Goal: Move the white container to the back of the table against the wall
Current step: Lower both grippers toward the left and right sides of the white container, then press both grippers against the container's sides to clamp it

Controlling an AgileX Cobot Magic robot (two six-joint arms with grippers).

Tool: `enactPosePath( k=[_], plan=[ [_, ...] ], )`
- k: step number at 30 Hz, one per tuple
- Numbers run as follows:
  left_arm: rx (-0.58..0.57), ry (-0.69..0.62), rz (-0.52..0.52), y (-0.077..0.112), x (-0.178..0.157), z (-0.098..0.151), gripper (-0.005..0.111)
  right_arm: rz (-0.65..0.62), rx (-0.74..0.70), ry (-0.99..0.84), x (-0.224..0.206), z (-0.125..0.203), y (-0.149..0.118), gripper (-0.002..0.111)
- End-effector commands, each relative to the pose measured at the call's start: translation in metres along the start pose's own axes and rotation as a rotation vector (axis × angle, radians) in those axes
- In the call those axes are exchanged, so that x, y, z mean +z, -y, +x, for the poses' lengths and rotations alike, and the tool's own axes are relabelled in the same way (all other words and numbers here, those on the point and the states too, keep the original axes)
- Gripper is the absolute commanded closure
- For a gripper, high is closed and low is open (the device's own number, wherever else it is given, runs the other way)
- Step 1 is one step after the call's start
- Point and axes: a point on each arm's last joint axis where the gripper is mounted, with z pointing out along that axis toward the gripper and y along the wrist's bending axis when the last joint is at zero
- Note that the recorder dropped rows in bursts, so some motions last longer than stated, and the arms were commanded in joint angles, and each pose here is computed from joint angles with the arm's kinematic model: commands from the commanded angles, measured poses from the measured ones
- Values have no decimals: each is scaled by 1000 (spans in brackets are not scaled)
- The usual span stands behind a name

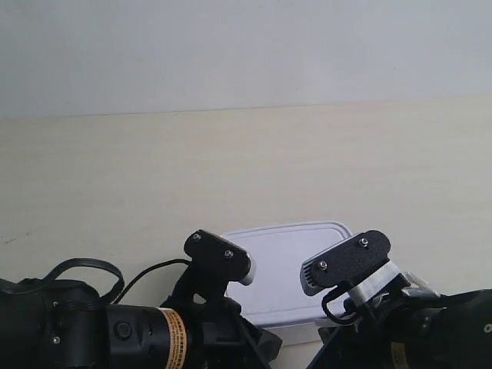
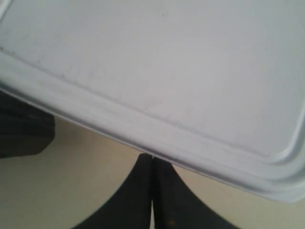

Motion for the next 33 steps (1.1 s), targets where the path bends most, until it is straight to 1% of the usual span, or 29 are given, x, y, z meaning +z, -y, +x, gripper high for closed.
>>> enactPosePath(
  k=[1, 3, 8, 20, 23, 28, 33],
  plan=[
    [-2, -19, -16, -3, 9, 1, 107, 11, -8, 8, 0, -1, 1, 108],
    [-3, -16, -14, -3, 10, 1, 107, 11, -8, 8, 0, -1, 1, 108],
    [-29, -8, -32, -12, 11, -2, 107, 17, -8, 11, 0, -1, 1, 108],
    [-83, 46, -59, -32, 9, -12, 107, 80, -1, 48, 0, -5, 7, 108],
    [-88, 50, -63, -34, 8, -13, 107, 107, 2, 63, -1, -6, 9, 108],
    [-92, 61, -63, -36, 8, -15, 107, 114, 2, 70, -1, -7, 10, 108],
    [-89, 74, -60, -35, 9, -19, 107, 156, -6, 57, 8, -9, 10, 108]
  ],
)
